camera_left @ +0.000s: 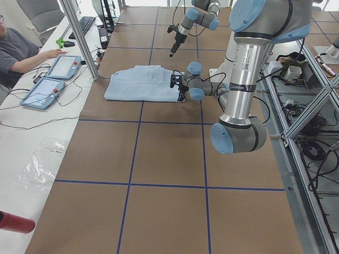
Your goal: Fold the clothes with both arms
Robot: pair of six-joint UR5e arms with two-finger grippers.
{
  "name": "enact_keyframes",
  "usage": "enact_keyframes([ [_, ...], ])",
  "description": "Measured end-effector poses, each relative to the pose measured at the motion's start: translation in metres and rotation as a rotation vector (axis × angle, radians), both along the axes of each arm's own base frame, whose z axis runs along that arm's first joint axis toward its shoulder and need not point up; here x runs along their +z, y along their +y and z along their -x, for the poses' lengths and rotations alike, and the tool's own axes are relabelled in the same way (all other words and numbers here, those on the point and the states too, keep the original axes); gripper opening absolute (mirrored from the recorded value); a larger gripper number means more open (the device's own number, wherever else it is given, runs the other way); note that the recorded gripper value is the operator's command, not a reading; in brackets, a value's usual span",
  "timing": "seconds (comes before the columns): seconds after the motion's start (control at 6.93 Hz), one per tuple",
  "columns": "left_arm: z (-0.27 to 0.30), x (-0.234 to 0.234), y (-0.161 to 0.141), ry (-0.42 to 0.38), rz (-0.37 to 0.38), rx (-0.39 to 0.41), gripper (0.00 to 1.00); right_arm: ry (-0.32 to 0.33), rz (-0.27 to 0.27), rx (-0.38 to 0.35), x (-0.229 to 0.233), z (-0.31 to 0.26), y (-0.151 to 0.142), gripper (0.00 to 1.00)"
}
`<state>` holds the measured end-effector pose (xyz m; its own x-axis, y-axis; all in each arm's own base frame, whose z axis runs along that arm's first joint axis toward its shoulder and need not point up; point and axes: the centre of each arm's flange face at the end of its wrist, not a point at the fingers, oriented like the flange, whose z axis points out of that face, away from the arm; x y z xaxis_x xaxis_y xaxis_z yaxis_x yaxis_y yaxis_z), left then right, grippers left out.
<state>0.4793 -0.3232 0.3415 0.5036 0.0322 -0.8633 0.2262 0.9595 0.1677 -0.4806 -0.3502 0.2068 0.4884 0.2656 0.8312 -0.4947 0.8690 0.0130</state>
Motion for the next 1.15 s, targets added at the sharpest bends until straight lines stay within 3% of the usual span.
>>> enact_keyframes([
  [0.14,-0.002,0.002,0.001,-0.009,0.003,0.001,0.68,0.000,0.000,-0.001,0.000,0.000,0.000,1.00],
  [0.43,-0.006,0.008,0.002,-0.024,0.009,0.005,0.50,-0.001,-0.001,-0.003,0.000,0.000,0.001,1.00],
  [1.15,-0.018,0.011,0.016,-0.035,0.013,0.035,0.50,0.000,-0.001,-0.010,0.000,0.004,0.005,1.00],
])
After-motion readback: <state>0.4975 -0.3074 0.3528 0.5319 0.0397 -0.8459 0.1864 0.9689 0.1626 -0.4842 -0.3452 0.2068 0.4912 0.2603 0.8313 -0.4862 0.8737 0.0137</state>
